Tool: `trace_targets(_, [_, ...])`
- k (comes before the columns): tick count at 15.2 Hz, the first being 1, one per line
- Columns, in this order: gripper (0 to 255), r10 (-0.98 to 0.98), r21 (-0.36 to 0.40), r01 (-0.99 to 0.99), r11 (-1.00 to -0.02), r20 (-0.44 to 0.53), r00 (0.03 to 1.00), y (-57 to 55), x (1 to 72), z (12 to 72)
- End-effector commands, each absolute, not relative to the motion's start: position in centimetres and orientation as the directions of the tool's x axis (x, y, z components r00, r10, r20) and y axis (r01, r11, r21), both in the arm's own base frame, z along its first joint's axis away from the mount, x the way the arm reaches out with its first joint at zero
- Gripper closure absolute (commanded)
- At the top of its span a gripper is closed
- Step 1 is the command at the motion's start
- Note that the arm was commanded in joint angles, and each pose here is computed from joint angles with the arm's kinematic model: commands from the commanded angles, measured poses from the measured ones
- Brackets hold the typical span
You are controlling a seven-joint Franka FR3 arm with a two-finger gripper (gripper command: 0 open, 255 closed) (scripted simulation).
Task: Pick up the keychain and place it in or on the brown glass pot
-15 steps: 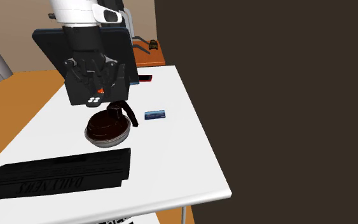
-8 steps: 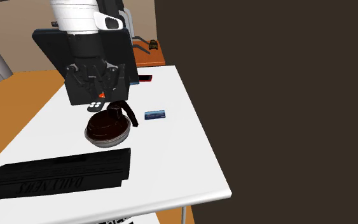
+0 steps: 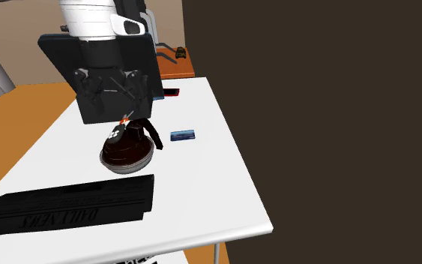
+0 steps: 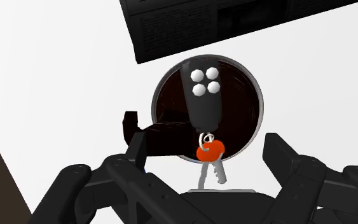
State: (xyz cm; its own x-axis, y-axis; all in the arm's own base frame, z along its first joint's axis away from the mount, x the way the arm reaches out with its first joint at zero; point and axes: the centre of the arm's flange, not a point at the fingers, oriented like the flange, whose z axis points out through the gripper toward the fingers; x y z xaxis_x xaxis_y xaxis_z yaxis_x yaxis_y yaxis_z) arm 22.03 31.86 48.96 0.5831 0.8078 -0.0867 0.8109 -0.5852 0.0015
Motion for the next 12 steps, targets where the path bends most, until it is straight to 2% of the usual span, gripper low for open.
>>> trace_targets(1, [0,0.808,0.001,0.811,-0.585,-0.087,0.583,32.0,22.1,50.3])
trace_targets(4, [0,0.808,0.001,0.811,-0.585,-0.087,0.583,32.2,22.3,53.9])
trace_targets(12, [0,0.808,0.001,0.811,-0.585,-0.087,0.583,32.2,22.3,53.9])
